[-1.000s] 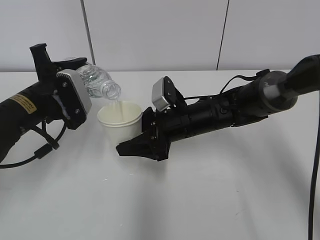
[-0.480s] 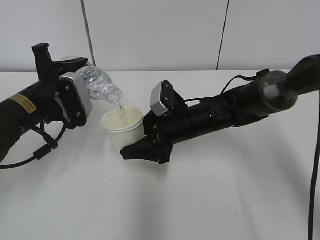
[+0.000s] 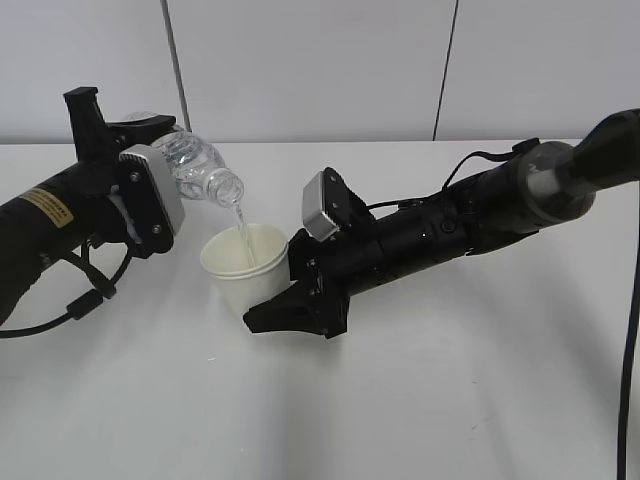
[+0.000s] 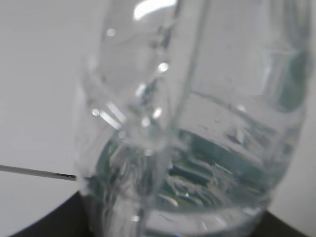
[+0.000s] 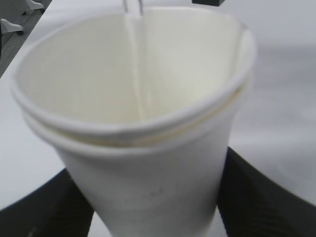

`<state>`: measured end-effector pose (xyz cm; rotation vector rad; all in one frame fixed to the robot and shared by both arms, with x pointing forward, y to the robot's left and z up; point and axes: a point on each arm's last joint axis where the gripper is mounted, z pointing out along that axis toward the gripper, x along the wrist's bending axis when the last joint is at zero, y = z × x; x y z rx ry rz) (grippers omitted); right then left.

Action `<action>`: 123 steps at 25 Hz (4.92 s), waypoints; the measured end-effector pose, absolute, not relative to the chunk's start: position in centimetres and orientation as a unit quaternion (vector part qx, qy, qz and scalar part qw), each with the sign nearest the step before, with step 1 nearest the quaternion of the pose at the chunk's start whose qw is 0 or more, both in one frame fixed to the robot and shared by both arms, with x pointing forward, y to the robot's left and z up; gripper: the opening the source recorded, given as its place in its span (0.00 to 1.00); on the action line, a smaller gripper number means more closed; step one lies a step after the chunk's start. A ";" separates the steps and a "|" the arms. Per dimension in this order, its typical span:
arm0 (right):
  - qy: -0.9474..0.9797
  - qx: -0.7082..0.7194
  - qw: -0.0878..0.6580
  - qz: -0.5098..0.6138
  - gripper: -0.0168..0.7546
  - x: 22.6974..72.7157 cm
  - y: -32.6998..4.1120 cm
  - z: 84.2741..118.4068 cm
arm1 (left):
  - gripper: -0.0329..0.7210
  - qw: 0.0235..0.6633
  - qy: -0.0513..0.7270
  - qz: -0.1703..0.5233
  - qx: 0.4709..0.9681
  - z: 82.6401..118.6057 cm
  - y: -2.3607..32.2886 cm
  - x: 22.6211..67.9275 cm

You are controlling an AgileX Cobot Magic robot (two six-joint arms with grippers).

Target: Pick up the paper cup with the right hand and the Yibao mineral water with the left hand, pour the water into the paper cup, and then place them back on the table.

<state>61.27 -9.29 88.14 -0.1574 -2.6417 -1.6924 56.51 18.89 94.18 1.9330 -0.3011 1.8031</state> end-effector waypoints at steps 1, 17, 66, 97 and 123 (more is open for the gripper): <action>-0.842 -0.047 0.002 -0.538 0.72 61.2 -9.3 88.1 | 0.49 0.238 -0.110 0.659 0.705 94.2 18.9 56.5; -0.856 -0.022 0.008 -0.517 0.72 61.6 -9.4 88.5 | 0.49 0.234 -0.115 0.661 0.704 94.2 18.9 56.5; -0.877 -0.021 -0.005 -0.480 0.72 62.1 -9.9 88.2 | 0.47 0.205 -0.145 0.672 0.697 94.2 18.9 56.5; -0.875 -0.024 -0.009 -0.484 0.72 62.3 -9.8 88.4 | 0.47 0.204 -0.126 0.672 0.701 93.6 19.1 56.8; -0.858 -0.031 -0.016 -0.512 0.72 63.0 -9.7 89.4 | 0.47 0.518 0.249 0.461 0.677 92.8 18.9 56.8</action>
